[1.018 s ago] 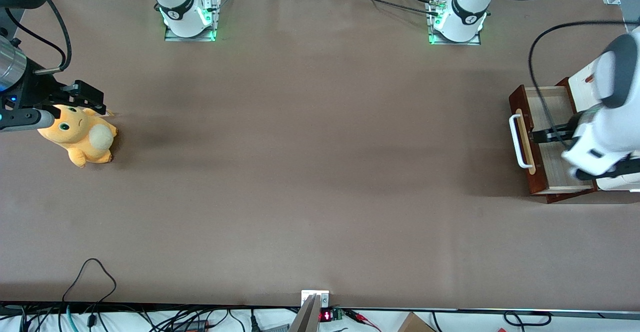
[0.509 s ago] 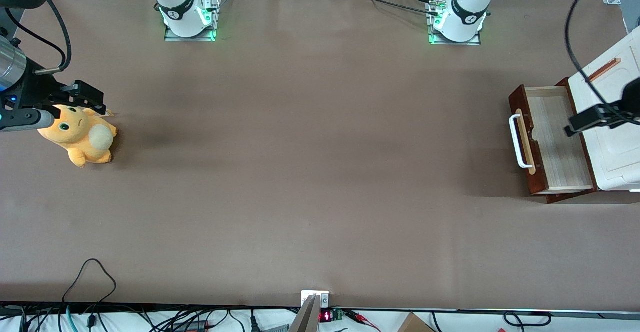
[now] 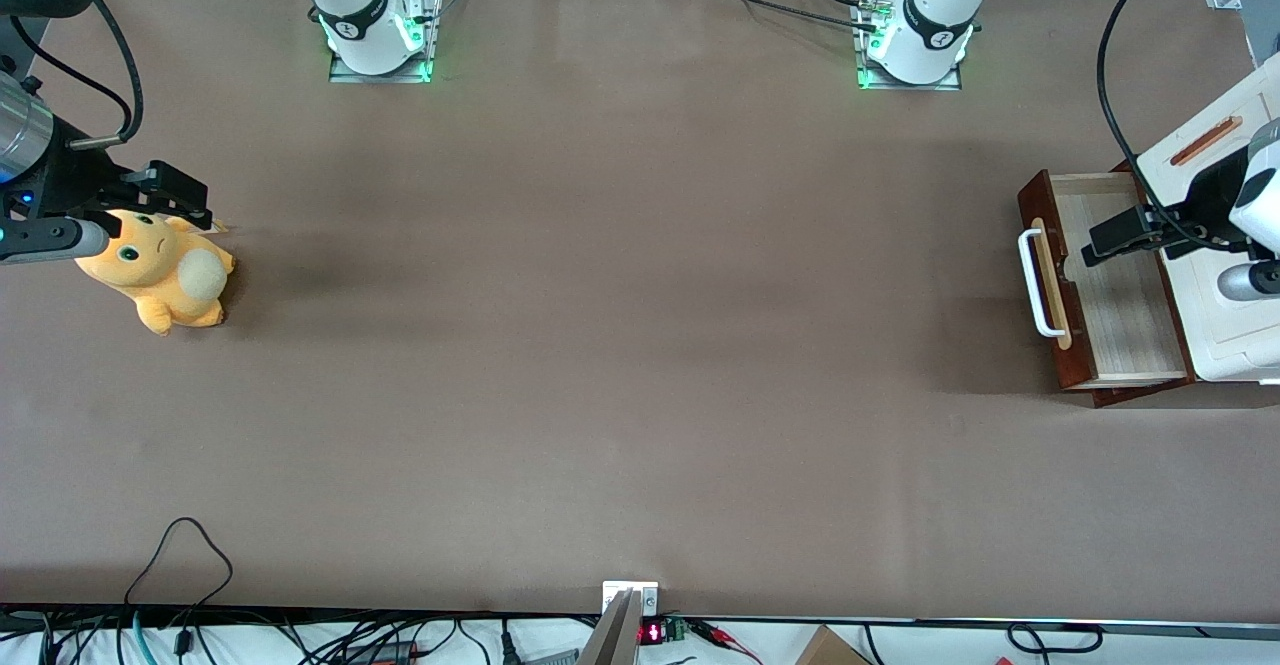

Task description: Open lower drawer with left arm only

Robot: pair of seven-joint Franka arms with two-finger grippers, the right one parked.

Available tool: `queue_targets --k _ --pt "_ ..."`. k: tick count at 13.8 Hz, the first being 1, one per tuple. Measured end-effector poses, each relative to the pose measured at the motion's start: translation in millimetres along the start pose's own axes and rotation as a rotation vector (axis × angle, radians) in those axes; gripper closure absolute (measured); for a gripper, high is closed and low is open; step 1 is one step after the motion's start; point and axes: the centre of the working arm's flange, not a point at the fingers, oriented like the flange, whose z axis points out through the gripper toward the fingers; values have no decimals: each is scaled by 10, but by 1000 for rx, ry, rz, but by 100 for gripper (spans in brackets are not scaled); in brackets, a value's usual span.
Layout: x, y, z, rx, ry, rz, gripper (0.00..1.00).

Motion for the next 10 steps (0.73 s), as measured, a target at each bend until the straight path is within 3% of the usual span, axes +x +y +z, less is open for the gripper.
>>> queue_targets --k 4,6,8,10 --pt "-169 -34 150 -2 48 6 0" --pt "-282 -15 160 5 21 33 0" --pt "-376 -33 56 35 -18 63 0" --pt "-394 -53 -58 43 -15 63 0"
